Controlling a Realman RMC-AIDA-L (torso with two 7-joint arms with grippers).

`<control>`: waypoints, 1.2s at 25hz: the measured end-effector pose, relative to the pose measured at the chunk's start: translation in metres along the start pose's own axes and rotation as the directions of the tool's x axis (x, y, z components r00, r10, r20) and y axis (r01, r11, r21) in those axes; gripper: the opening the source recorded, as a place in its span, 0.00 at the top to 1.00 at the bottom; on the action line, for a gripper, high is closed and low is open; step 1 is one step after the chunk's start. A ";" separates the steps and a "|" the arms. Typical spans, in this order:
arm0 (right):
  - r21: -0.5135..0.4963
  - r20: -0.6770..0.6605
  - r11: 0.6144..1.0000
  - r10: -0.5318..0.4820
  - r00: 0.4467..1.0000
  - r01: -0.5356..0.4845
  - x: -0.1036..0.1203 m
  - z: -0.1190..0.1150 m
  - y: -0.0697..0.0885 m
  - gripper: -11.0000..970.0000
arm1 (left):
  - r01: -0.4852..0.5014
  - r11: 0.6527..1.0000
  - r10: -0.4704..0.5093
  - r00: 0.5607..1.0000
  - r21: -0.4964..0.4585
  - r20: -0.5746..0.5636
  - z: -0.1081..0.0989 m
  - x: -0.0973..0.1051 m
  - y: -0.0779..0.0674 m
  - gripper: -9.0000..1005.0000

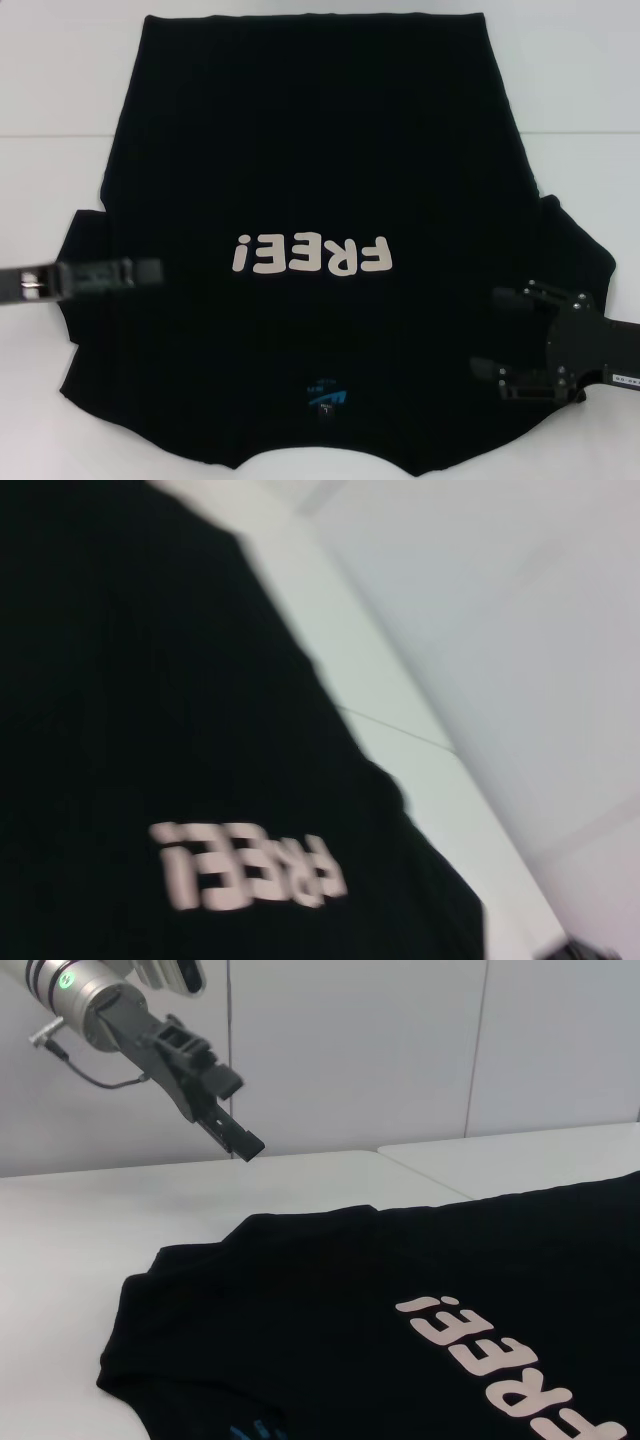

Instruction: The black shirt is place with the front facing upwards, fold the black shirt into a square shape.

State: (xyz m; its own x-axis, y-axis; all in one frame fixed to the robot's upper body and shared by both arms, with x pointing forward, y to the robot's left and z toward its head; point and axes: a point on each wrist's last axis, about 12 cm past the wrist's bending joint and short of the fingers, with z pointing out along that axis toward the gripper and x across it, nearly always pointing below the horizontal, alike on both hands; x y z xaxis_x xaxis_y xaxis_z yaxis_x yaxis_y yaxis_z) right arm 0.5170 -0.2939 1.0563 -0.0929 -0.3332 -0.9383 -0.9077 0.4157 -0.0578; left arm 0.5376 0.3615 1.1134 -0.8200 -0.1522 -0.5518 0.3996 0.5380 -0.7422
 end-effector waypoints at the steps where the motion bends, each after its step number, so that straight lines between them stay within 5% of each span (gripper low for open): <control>1: 0.000 0.000 1.000 0.001 1.000 -0.001 0.000 0.000 0.000 0.03 | 0.053 0.998 -0.053 0.999 -0.022 0.006 -0.004 -0.003 0.002 0.08; 6: -0.001 0.001 1.000 0.002 1.000 -0.002 0.000 0.000 0.000 0.03 | 0.306 0.943 -0.301 0.952 -0.131 0.058 -0.024 -0.012 0.014 0.08; 10: -0.001 0.001 1.000 0.003 1.000 -0.003 0.000 0.000 0.000 0.03 | 0.390 0.891 -0.381 0.921 -0.232 0.085 -0.028 -0.014 0.024 0.08; 15: 0.002 0.000 1.000 0.012 1.000 -0.012 0.000 0.000 0.000 0.03 | 0.430 0.851 -0.409 0.903 -0.302 0.134 -0.029 -0.014 0.035 0.08; 30: 0.003 -0.009 1.000 0.014 1.000 -0.014 0.000 0.003 -0.001 0.03 | 0.479 0.803 -0.428 0.878 -0.355 0.215 -0.018 -0.005 0.052 0.08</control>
State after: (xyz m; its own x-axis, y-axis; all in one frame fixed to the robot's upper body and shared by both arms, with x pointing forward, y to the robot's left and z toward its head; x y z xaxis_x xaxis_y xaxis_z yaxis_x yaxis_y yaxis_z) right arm 0.5196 -0.2918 1.0555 -0.1093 -0.3349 -0.9359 -0.9050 0.4230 -0.0457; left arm 0.5554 0.4053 1.0842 -0.8028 -0.5421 -0.2483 -0.2172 0.6537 -0.7249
